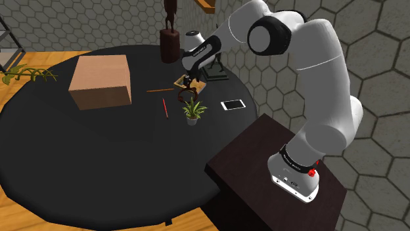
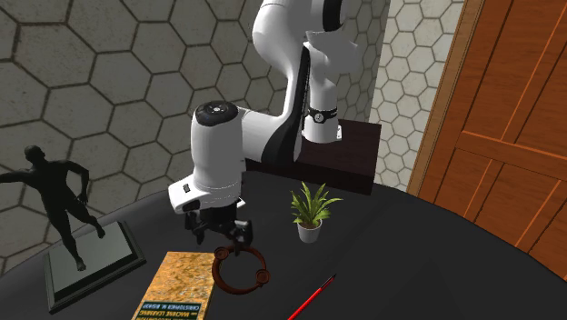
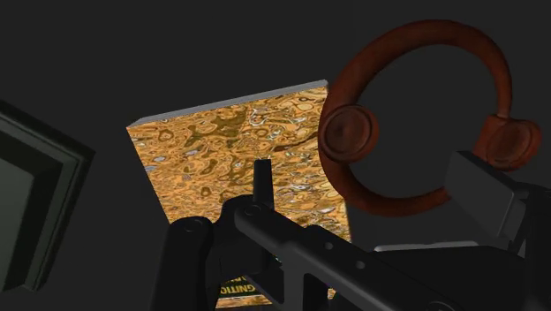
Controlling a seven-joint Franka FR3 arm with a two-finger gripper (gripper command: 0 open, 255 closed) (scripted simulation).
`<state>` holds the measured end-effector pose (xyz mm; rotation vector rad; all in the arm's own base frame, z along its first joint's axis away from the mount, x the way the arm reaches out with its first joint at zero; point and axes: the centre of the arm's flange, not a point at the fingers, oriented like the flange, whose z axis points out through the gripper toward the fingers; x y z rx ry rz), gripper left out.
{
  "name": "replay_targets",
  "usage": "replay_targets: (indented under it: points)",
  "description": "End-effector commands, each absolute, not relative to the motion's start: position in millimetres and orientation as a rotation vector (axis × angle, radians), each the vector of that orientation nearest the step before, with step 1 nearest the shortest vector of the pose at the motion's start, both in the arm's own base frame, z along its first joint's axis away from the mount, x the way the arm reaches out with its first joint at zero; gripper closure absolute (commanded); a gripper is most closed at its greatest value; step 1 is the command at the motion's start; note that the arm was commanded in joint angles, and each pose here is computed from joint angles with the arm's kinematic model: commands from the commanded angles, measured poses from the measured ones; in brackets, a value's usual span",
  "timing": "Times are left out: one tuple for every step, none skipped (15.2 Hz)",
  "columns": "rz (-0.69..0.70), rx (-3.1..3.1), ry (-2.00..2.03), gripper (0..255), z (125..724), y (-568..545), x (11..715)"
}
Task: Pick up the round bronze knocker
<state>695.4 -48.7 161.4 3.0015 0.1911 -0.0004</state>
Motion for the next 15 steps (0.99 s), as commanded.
replay_targets:
  points:
    - [0.005,2.998,0.194,0,148.9,-50.6,707.8]
    - [0.005,2.998,0.194,0,143.6,-50.6,707.8]
    - [0.005,2.998,0.194,0,138.3,-50.6,707.8]
    - [0.005,2.998,0.194,0,133.1,-50.6,707.8]
    - [0.005,2.998,0.194,0,127.8,-50.6,707.8]
    - [0.005,2.998,0.194,0,122.5,-50.6,707.8]
    - [0.005,2.998,0.194,0,117.2,-50.6,707.8]
    - [0.005,2.998,0.194,0,114.2,-50.6,707.7]
    - [0.005,2.998,0.194,0,114.2,-50.6,707.8]
    - [0.005,2.998,0.194,0,114.2,-50.6,707.8]
    - [0.005,2.998,0.194,255,114.5,-50.6,708.1]
    - [0.005,2.998,0.194,255,114.5,-50.7,708.1]
    - [0.005,2.998,0.194,255,114.6,-50.7,708.1]
    - [0.005,2.998,0.194,255,114.6,-50.7,708.1]
    - [0.005,2.998,0.194,255,114.6,-50.7,708.1]
